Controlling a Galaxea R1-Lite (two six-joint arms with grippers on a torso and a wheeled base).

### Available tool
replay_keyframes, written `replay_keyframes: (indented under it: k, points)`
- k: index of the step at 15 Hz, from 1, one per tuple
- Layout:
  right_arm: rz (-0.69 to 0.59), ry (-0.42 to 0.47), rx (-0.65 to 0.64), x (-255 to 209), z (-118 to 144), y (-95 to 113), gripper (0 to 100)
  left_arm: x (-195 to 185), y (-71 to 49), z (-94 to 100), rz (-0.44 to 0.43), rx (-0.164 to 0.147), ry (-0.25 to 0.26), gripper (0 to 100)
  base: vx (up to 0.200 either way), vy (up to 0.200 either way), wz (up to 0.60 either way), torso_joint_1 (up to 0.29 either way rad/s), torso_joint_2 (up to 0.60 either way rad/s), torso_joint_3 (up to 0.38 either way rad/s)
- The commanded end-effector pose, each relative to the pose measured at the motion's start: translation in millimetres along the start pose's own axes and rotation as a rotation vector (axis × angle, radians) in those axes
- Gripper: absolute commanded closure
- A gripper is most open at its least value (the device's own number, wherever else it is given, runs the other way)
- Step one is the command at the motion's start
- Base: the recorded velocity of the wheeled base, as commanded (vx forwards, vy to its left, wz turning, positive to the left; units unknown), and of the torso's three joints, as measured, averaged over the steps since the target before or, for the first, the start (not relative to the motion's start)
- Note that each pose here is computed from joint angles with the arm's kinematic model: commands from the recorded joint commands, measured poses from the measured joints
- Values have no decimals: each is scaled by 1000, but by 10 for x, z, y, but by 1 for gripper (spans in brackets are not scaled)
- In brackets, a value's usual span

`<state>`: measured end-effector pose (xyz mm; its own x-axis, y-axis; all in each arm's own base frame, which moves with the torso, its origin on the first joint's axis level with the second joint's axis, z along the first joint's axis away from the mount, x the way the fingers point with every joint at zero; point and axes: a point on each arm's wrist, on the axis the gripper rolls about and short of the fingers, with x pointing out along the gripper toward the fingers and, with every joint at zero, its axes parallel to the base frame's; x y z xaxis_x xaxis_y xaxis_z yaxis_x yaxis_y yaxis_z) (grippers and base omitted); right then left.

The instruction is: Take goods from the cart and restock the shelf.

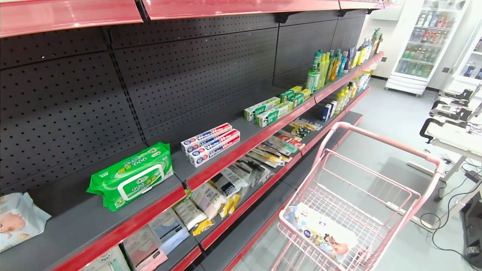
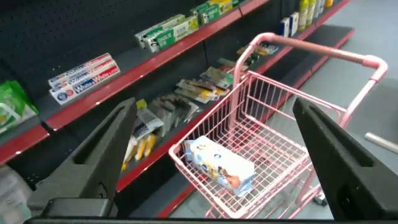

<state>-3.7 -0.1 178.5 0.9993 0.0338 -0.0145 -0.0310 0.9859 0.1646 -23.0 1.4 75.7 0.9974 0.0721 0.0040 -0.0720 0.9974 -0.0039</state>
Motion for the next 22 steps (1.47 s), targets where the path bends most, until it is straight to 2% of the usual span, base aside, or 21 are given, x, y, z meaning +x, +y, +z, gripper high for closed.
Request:
replay_keyframes:
  k: [1, 2, 3, 5, 6, 8, 9, 11, 17, 22]
  points:
    - [1, 410, 89, 1412, 489, 40, 0, 1, 0, 1, 2, -1, 1, 0, 0, 0, 0, 0, 0, 0]
    - [43, 534, -21, 1822, 139, -107, 0, 1, 0, 1, 2, -1, 1, 0, 0, 0, 0, 0, 0, 0]
    - [52, 612, -133, 2108, -171, -268, 0, 1, 0, 1, 2, -1, 1, 0, 0, 0, 0, 0, 0, 0]
    - [142, 676, -246, 2375, -495, -490, 0, 1, 0, 1, 2, -1, 1, 0, 0, 0, 0, 0, 0, 0]
    - [237, 772, -298, 2486, -778, -612, 0, 1, 0, 1, 2, -1, 1, 0, 0, 0, 0, 0, 0, 0]
    - [310, 875, -351, 2581, -1099, -657, 0, 1, 0, 1, 2, -1, 1, 0, 0, 0, 0, 0, 0, 0]
    - [328, 893, -361, 2612, -1163, -649, 0, 1, 0, 1, 2, -1, 1, 0, 0, 0, 0, 0, 0, 0]
    - [422, 993, -385, 2649, -1476, -547, 0, 1, 0, 1, 2, -1, 1, 0, 0, 0, 0, 0, 0, 0]
    - [539, 997, -480, 2816, -1846, -371, 0, 1, 0, 1, 2, -1, 1, 0, 0, 0, 0, 0, 0, 0]
    - [541, 1014, -468, 2850, -1916, -367, 0, 1, 0, 1, 2, -1, 1, 0, 0, 0, 0, -34, 73, 42]
